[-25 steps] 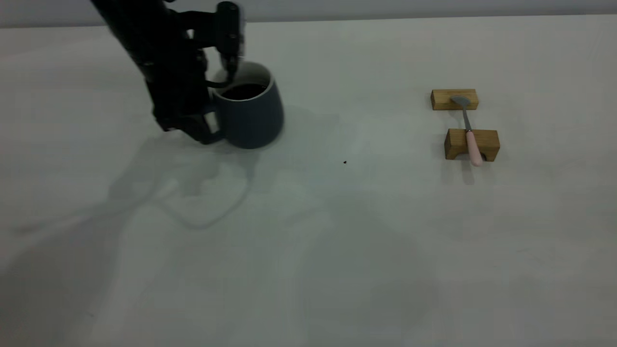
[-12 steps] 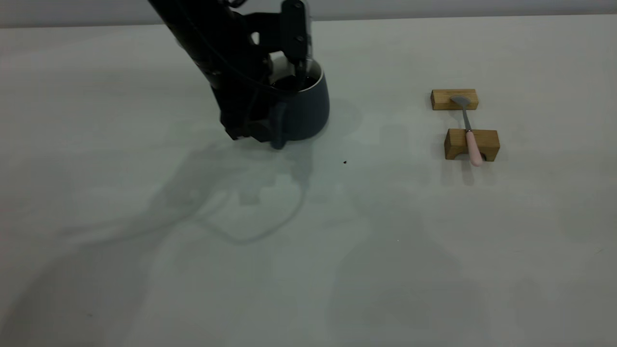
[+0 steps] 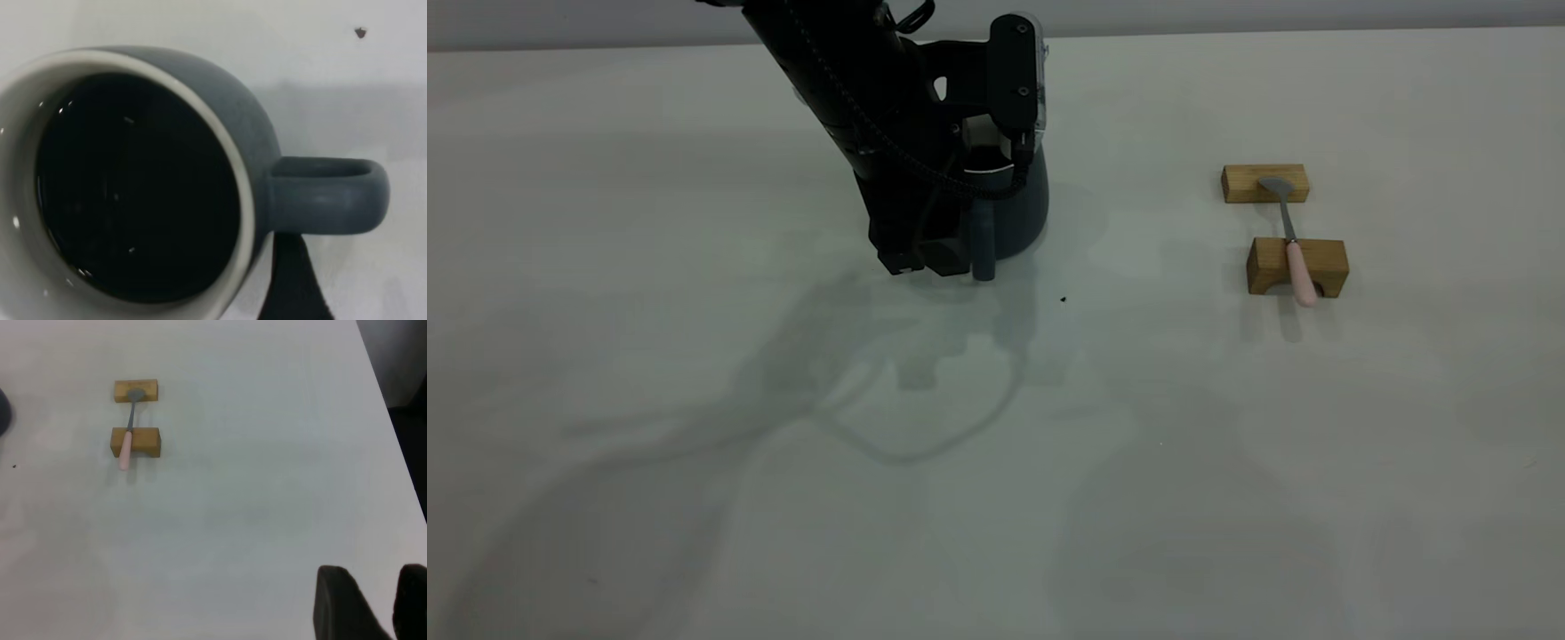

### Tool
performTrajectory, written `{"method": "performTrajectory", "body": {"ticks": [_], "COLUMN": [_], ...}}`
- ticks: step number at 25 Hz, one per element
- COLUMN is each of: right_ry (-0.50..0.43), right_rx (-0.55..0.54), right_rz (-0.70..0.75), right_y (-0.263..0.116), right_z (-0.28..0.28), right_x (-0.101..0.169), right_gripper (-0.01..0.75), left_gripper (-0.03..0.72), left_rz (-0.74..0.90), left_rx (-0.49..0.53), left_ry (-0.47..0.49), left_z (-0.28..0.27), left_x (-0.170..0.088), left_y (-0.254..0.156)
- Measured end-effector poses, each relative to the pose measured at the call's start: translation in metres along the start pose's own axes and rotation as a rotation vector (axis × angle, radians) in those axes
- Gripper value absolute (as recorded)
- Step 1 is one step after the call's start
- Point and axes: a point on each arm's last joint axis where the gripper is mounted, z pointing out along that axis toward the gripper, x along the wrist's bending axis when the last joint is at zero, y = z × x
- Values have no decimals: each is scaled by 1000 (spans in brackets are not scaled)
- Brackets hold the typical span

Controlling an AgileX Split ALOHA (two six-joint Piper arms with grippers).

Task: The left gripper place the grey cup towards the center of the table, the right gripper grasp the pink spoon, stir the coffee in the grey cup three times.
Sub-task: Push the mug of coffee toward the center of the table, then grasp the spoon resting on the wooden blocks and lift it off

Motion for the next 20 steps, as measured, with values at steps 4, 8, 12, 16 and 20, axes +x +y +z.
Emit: {"method": "performTrajectory", "body": {"ticks": [4,8,12,16,20], "right_ry": [0,0,0,0,0], "right_rx": [0,0,0,0,0], "right_rz": [0,0,1,1,1], "right_y": [0,0,0,0,0], "right_z": [0,0,0,0,0], "right_x": [0,0,0,0,0], "right_gripper": [240,240,240,240,240], "left_gripper": [567,567,567,567,567], "left_rz": [0,-21,-95,-303,-591], "left_rx": [4,16,36,48,55], "left_ry": [-18,-108,-120,-3,156], "left_z": [0,-22,-79,-159,-248], "left_x": [-2,-6,-1,5,-3], "left_y": [0,4,14,22,18]}}
